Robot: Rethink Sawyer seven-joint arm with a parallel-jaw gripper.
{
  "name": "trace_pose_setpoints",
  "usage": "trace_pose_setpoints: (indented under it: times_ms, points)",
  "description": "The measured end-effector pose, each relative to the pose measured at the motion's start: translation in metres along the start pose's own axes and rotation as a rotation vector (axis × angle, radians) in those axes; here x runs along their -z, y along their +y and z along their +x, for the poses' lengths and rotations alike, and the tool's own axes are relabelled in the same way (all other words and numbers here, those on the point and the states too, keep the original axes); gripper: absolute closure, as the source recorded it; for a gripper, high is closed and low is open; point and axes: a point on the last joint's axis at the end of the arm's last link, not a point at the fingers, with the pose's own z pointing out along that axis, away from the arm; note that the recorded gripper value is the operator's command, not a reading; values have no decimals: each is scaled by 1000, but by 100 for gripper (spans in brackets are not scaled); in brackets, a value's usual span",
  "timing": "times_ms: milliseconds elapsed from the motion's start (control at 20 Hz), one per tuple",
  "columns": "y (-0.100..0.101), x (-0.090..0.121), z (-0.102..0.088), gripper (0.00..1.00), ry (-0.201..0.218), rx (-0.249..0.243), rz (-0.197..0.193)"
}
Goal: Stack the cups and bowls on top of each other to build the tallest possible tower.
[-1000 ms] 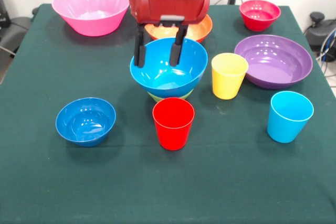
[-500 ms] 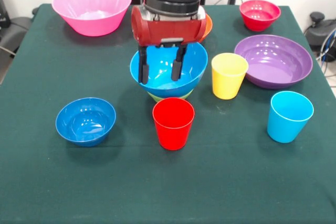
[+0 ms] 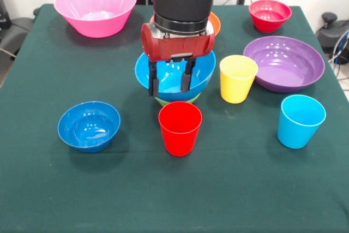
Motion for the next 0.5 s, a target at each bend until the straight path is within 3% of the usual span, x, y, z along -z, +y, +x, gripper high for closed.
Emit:
trace_pose_setpoints:
  times_ms: [500]
  points:
    - [6, -20, -1, 0, -33, 38, -1]
